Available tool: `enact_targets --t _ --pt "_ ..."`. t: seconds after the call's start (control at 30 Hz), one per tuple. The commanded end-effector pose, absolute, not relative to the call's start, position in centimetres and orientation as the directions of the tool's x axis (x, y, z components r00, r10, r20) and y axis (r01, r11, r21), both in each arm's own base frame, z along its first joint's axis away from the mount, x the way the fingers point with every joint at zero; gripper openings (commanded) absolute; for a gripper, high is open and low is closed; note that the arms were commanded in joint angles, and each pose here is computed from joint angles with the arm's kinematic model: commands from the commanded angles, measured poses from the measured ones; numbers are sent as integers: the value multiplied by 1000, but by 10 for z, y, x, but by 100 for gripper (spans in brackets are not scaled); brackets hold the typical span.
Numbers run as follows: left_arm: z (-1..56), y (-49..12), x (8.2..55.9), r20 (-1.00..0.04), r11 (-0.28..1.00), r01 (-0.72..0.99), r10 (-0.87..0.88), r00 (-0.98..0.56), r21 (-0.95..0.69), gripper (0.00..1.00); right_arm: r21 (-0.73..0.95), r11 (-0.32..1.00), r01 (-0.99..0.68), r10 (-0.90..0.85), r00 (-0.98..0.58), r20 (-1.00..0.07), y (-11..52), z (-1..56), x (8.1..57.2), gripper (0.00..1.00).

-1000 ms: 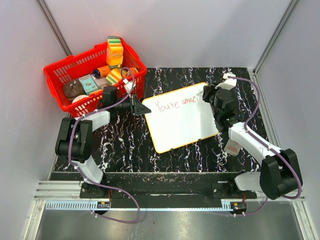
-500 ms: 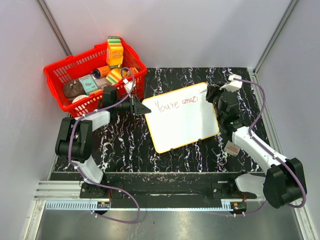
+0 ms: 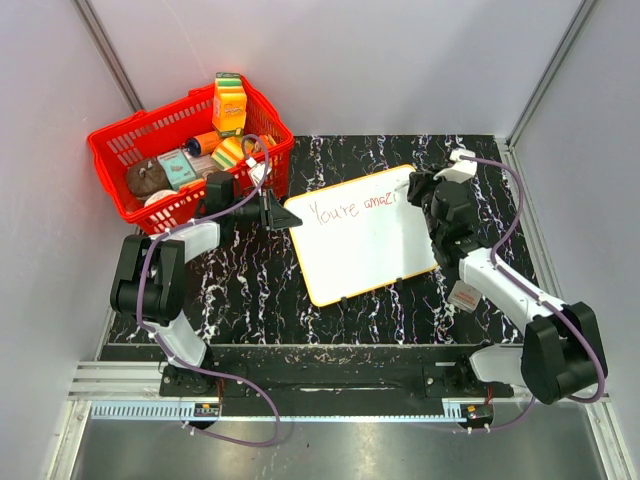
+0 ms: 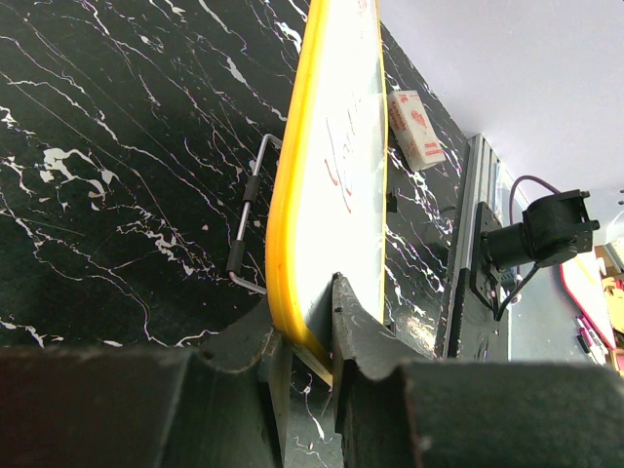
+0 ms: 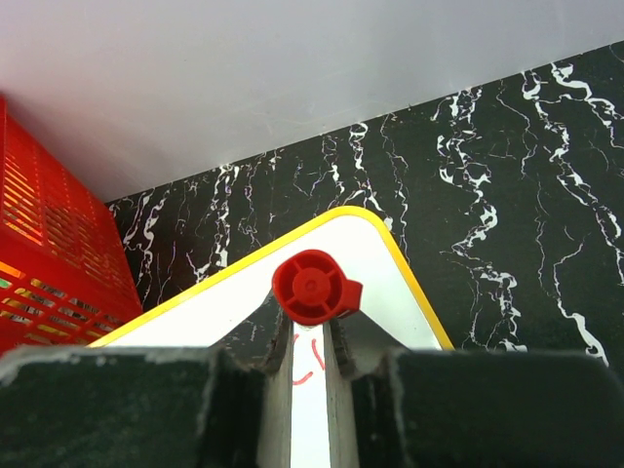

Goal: Write a sentence on the whiteboard

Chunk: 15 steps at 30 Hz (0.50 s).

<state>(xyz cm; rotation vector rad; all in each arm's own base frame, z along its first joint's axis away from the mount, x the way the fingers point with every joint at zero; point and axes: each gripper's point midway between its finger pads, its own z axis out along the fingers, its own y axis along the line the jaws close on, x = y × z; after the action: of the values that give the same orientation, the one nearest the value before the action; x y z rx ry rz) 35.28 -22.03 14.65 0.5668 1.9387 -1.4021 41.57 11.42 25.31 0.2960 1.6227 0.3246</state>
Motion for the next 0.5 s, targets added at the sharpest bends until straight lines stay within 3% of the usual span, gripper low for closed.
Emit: enact_targets --t 0.0,0.23,0.47 --pt "105 -230 343 -777 363 743 76 -625 -563 0 411 911 -30 410 -20 -912 117 269 426 0" --pt "105 -230 343 -777 364 742 75 -625 -562 0 400 917 1 399 -59 -915 115 250 428 0" --pt "104 -230 343 -775 363 741 76 -628 -565 0 416 910 -5 416 -1 -910 106 273 412 0"
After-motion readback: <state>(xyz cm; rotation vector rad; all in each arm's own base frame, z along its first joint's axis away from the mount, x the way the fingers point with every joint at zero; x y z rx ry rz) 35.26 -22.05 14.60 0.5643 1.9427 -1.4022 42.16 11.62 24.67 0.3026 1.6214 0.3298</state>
